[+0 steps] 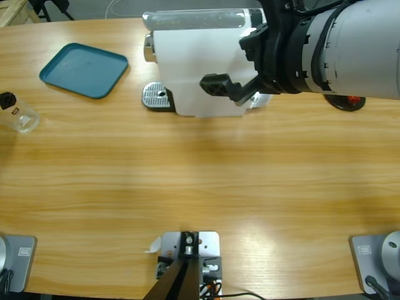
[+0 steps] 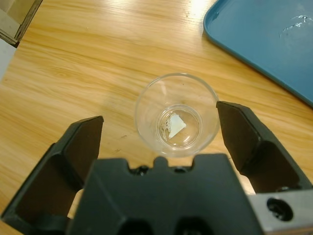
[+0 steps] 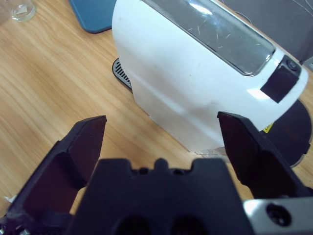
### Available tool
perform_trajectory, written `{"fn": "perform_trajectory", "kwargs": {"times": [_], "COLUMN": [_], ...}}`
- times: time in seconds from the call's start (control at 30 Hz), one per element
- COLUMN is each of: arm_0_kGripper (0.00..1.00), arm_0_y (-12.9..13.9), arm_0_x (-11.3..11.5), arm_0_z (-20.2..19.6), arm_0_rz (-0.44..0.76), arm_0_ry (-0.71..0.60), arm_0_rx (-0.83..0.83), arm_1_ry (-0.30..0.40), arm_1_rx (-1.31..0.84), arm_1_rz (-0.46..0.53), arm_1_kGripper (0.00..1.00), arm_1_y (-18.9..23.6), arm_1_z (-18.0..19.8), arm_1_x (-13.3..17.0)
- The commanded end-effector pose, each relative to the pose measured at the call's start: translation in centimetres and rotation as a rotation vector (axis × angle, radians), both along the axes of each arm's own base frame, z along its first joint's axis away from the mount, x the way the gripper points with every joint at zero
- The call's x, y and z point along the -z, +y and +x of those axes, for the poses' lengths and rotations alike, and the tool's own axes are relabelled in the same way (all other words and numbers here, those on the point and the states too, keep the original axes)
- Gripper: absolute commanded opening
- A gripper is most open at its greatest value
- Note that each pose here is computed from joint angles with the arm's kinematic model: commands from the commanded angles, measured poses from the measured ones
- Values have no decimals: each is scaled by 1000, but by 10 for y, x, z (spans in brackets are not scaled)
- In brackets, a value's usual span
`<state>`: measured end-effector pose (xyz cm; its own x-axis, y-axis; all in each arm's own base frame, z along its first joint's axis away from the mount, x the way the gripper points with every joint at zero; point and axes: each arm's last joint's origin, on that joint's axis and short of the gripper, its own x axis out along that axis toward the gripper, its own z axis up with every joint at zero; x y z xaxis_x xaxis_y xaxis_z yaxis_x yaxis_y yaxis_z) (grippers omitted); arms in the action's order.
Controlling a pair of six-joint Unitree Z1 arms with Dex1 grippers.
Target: Pour coffee
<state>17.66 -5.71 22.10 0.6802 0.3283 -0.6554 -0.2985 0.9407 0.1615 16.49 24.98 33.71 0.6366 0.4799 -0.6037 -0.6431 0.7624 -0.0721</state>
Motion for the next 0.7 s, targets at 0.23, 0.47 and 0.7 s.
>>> {"fn": "perform_trajectory", "kwargs": {"times": [0.23,0.47,0.7], "arm_0_kGripper": [1000,1000,1000], "arm_0_y": [14,14,7], "arm_0_x": [-16,-25,-1], "arm_0_z": [-19,-25,-12], "arm_0_rz": [7,-21,-8], "arm_0_ry": [-87,-107,3], "arm_0_rx": [15,95,68], "arm_1_ry": [4,11,38], "arm_1_rx": [6,7,15], "arm_1_rz": [-19,-34,-55], "arm_1_kGripper": [1000,1000,1000], "arm_1_y": [8,7,9], "arm_1_z": [2,1,2], "arm_1_x": [4,6,13]}}
